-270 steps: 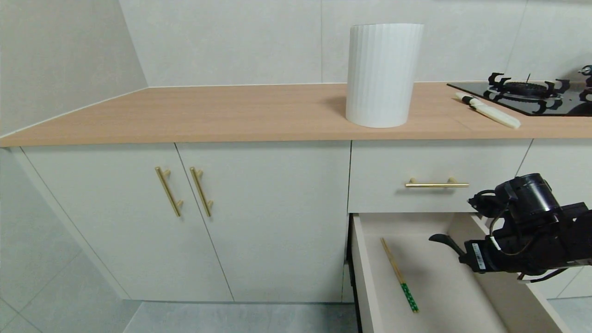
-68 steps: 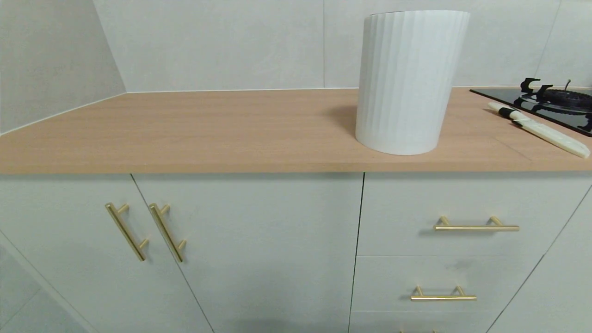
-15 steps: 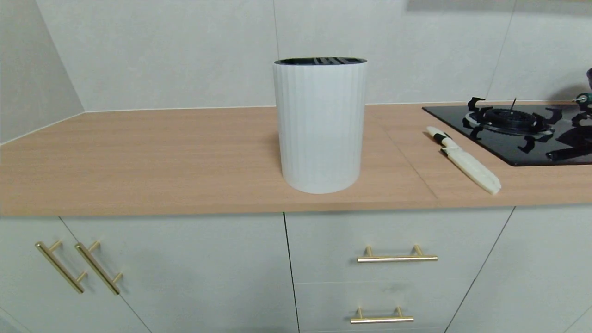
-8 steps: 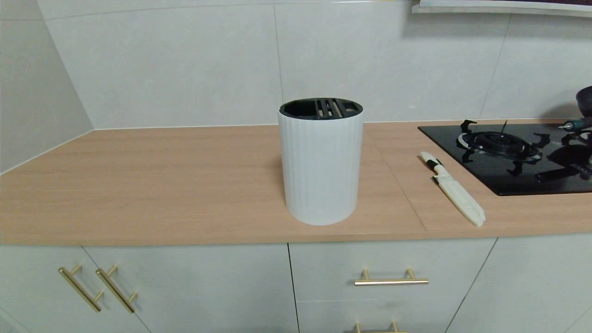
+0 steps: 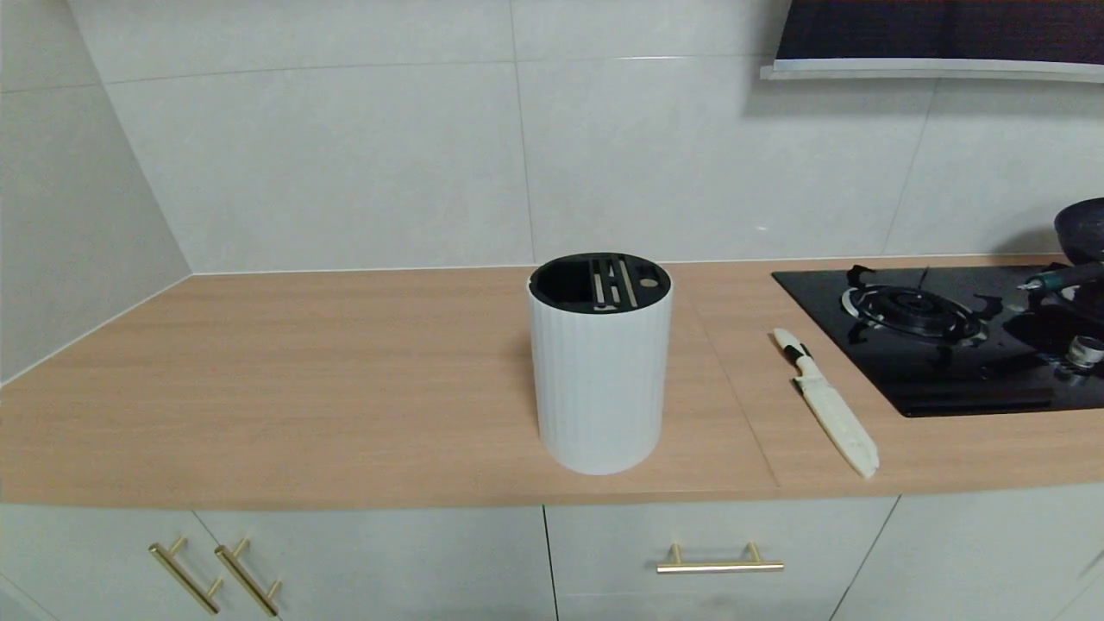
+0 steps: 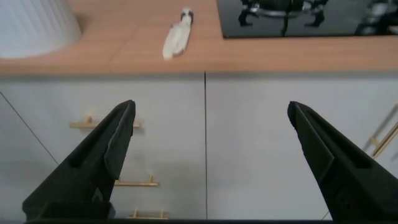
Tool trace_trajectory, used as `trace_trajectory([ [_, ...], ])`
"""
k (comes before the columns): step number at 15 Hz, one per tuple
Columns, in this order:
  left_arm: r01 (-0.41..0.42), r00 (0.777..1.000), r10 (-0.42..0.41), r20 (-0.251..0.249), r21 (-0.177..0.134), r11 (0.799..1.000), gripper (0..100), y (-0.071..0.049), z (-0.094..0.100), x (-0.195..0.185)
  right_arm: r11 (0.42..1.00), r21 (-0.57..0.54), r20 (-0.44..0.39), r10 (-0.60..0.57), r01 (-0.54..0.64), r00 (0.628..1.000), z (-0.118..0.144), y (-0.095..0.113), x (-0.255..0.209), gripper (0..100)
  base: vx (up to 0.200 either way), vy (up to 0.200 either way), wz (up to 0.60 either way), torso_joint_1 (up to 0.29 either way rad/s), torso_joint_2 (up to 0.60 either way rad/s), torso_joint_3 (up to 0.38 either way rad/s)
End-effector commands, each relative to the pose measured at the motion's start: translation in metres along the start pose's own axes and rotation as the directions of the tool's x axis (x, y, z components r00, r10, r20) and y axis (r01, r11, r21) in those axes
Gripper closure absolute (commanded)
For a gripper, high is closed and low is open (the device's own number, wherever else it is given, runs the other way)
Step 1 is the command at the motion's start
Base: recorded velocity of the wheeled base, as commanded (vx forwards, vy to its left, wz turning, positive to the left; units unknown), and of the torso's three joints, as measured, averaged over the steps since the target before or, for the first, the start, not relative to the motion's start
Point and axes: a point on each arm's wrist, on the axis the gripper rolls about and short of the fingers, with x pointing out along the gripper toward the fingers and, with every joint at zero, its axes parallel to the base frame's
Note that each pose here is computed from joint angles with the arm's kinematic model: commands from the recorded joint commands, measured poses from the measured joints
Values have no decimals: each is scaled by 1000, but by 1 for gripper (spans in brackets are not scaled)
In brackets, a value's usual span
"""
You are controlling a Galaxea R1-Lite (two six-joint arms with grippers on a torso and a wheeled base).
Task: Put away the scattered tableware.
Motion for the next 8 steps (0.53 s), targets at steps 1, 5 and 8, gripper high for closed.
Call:
trace_trajectory([
  [1, 0, 1000, 0, 1, 0, 1000, 0, 0, 0, 0, 1000, 0, -1, 1, -1, 1000, 0, 0, 0, 0, 0, 0, 0, 217, -510, -295],
  [5, 0, 1000, 0, -1, 0, 1000, 0, 0, 0, 0, 1000, 0, -2, 1, -1, 1000, 0, 0, 0, 0, 0, 0, 0, 239, -532, -303],
  [8, 0, 1000, 0, -1, 0, 1000, 0, 0, 0, 0, 1000, 0, -1, 1, -1, 1000, 0, 0, 0, 0, 0, 0, 0, 263, -567, -310],
])
